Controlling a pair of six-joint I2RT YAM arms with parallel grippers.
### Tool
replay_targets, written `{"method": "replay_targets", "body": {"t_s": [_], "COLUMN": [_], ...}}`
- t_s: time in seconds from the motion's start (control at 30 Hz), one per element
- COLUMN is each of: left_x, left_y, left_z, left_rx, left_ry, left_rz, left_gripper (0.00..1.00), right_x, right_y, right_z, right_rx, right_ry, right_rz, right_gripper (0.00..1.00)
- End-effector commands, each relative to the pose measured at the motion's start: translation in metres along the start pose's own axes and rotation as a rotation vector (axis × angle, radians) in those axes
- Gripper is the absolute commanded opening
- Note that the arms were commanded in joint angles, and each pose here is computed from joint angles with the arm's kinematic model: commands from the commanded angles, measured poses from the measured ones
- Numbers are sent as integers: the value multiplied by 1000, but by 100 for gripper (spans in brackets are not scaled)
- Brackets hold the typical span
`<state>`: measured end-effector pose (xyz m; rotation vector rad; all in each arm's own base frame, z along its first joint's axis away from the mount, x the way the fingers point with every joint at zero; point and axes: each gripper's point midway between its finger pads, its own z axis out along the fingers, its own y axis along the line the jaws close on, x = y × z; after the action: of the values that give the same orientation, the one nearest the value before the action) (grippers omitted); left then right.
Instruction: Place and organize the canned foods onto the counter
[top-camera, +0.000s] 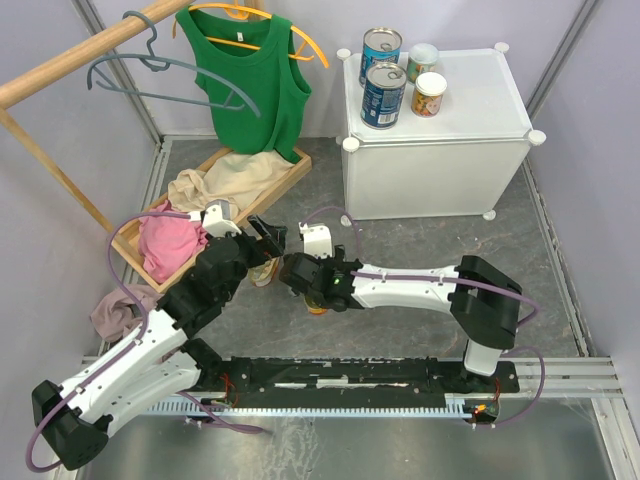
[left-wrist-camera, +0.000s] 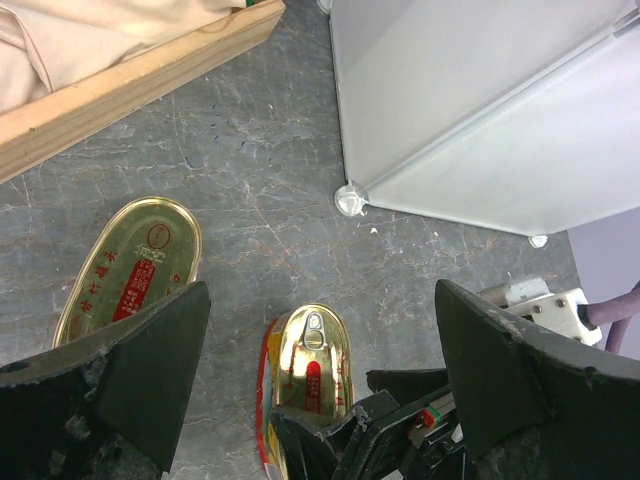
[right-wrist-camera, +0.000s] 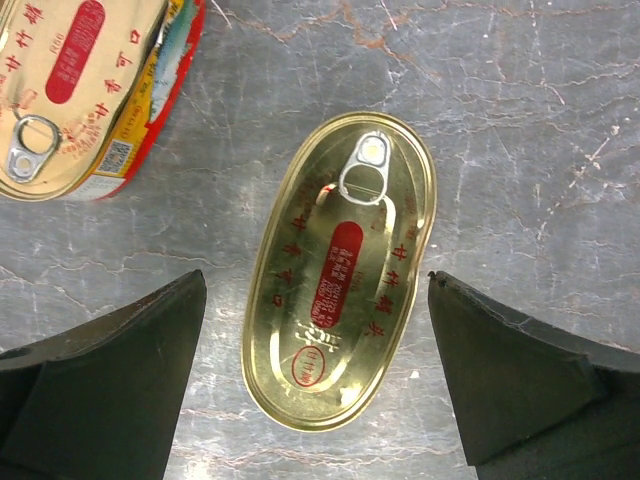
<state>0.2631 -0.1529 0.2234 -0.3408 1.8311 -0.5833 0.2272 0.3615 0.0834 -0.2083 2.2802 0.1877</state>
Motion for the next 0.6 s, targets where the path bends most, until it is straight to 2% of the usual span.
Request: {"method": "replay_targets", "body": {"t_s": [0.0, 0.57], "left_x": [-23, -17], "left_y": [-5, -2], "left_z": [-3, -1], "left_rx": [7, 7], "left_ry": [-73, -68], "left_rz": [19, 14], "left_gripper": [99, 99], "right_x": [-9, 15], "right_y": [17, -3], "right_z": [1, 13], "right_rx": [-24, 62], "right_ry": [-17, 16], "right_rz": [36, 10], "right_gripper": [100, 100]}}
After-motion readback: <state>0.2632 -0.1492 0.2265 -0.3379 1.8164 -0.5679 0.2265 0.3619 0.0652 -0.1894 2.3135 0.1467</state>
